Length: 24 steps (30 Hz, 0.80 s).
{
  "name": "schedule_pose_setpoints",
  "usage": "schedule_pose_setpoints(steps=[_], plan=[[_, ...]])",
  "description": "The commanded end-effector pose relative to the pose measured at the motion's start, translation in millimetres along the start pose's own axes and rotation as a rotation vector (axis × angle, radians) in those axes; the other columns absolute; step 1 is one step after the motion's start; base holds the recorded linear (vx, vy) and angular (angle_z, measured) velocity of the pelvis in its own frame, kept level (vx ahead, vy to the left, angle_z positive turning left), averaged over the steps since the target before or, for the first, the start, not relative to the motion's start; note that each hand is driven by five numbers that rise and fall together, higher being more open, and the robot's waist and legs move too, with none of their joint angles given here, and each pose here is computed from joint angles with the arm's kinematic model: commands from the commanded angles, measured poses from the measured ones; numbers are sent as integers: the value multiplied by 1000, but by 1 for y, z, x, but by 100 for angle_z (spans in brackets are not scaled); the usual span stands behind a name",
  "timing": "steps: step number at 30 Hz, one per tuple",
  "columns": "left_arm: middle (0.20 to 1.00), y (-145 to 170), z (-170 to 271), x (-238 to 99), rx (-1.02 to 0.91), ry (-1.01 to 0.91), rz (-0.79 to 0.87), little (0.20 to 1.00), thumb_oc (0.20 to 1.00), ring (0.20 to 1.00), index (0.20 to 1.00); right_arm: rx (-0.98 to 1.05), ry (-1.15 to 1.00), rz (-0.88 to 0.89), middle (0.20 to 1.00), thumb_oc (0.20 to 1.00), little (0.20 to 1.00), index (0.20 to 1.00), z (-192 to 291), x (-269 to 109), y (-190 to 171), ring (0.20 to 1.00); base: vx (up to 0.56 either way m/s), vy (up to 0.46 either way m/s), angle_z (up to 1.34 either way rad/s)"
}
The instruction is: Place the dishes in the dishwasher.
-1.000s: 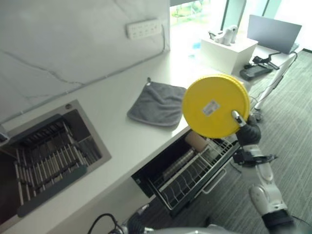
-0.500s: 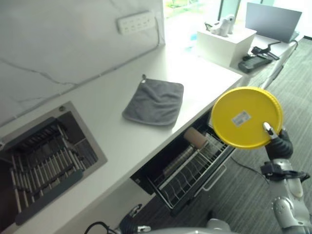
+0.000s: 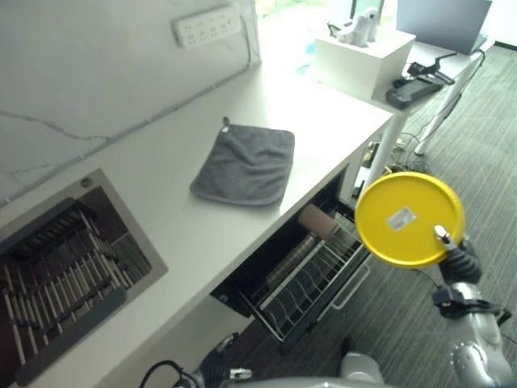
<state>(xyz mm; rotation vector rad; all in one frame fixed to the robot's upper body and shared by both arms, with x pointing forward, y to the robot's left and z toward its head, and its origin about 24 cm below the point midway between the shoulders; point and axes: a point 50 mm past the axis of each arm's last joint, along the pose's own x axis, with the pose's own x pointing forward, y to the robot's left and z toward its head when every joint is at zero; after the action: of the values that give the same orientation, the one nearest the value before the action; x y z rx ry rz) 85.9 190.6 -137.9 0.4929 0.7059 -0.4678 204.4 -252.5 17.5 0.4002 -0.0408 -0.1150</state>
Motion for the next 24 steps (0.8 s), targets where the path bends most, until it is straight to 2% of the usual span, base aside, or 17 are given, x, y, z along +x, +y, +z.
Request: schedule_pose_setpoints(steps=[1, 5, 13, 14, 17, 22, 24], plan=[[1000, 17, 4, 0, -21, -30, 61, 1000, 1000, 1000, 1000, 54, -126, 143, 200, 200, 200, 200, 18, 12, 35, 200, -28, 34, 3], [1000, 17, 7, 3, -27, -33, 61, 1000, 1000, 1000, 1000, 49, -52, 180, 200, 200, 200, 200, 3, 10, 47, 200, -43, 51, 6], [1000, 15, 4, -1, -26, -25, 40, 1000, 1000, 1000, 1000, -220, -92, 355, 200, 200, 200, 200, 8, 11, 66, 200, -15, 35, 3], [1000, 16, 1, -2, -25, -22, 38, 1000, 1000, 1000, 1000, -317, -135, 394, 200, 200, 200, 200, 16, 12, 68, 200, 0, 7, 4], [1000, 18, -1, -5, -20, -17, 34, 1000, 1000, 1000, 1000, -424, -226, 442, 200, 200, 200, 200, 32, 15, 69, 200, 0, 0, 0], [1000, 25, -9, -11, 7, -2, 31, 1000, 1000, 1000, 1000, -819, -502, 585, 200, 200, 200, 200, 79, 16, 77, 200, 6, -24, 0], [1000, 27, -10, -12, 19, 0, 29, 1000, 1000, 1000, 1000, -882, -540, 610, 200, 200, 200, 200, 89, 18, 77, 200, 13, -40, 0]])
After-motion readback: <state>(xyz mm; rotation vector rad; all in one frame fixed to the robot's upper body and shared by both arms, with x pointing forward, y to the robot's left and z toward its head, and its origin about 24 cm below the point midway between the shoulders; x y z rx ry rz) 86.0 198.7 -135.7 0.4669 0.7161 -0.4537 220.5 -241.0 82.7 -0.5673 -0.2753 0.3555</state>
